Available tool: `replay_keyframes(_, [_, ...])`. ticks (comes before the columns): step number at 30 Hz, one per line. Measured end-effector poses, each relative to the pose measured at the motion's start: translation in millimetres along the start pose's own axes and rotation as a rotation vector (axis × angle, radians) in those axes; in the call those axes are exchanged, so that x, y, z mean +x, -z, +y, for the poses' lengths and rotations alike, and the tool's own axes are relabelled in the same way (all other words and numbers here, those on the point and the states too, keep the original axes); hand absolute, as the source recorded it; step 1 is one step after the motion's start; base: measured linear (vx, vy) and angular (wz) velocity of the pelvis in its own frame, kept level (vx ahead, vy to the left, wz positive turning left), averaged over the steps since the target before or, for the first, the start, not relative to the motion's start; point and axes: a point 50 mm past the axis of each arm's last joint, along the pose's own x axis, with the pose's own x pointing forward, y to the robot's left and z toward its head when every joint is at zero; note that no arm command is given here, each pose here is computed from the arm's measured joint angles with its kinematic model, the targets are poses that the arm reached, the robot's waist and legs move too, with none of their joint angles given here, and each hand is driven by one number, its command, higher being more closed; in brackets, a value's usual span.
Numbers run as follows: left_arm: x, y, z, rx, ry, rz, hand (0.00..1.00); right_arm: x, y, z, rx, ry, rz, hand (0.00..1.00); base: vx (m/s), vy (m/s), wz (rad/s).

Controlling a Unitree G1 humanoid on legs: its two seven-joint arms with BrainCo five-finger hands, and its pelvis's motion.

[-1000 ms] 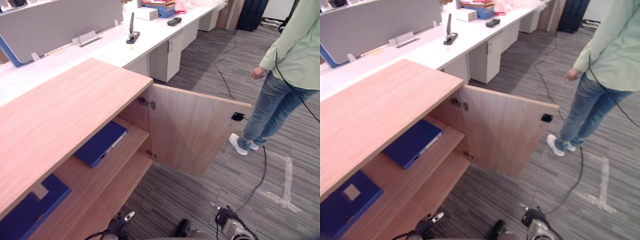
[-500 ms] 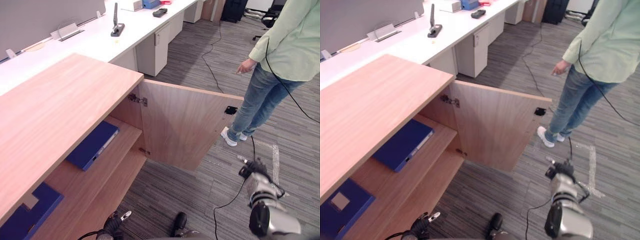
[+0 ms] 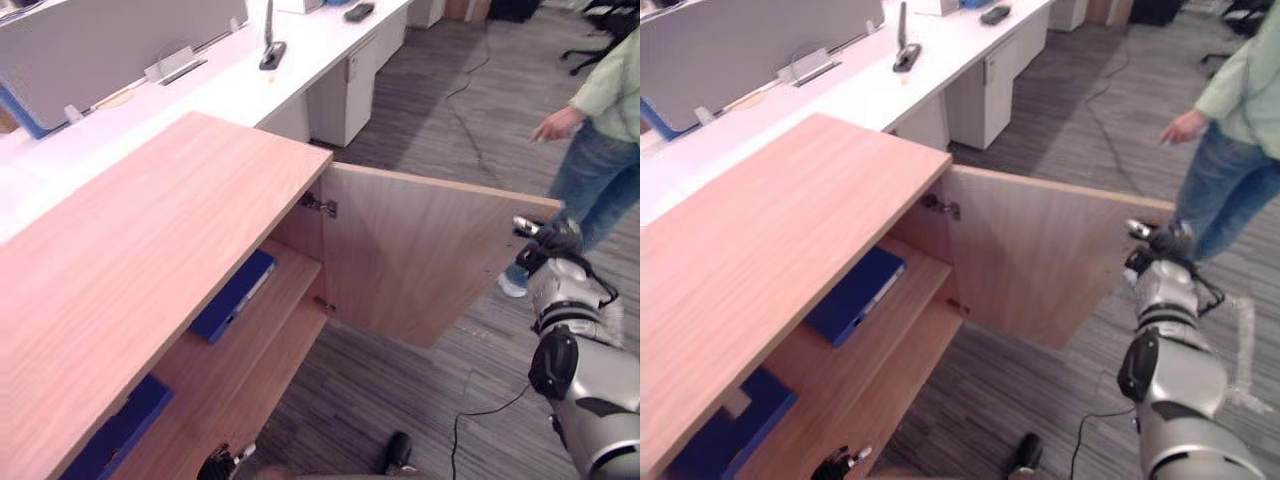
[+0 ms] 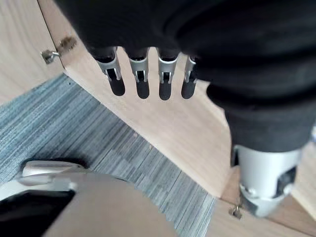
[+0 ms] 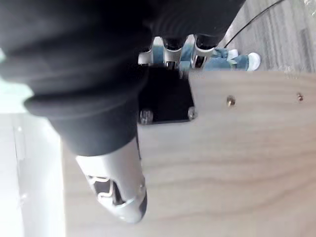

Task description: Walk over to the cabinet, pick up the folder, carry it to the office cabinet, place the folder inside the office cabinet, then close the office cabinet door

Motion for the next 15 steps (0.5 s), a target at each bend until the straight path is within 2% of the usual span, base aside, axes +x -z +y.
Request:
replay_keyframes(3, [-7, 19, 11, 0.020, -0.021, 0.062, 0.00, -1, -2, 7, -0.053, -0.044, -0.012, 0.00, 0.04, 0.124, -0.10])
replay_keyframes(9, [-6, 17, 11, 0.045, -0.008, 0.060, 0.00, -2, -6, 19, -0.132, -0.119, -0.028, 0.00, -0.03, 0.004, -0.09])
replay_keyframes(12, [-6, 14, 11, 0.048, -0.002, 0.046, 0.00, -4, -9, 27, -0.234, -0.183, -0.055, 0.00, -0.11, -0.014, -0.13])
replay_keyframes(15, [-6, 14, 10, 0.053, 0.003, 0.043, 0.00, -12, -13, 52, -0.402, -0.360, -0.129, 0.00, -0.15, -0.053, -0.33])
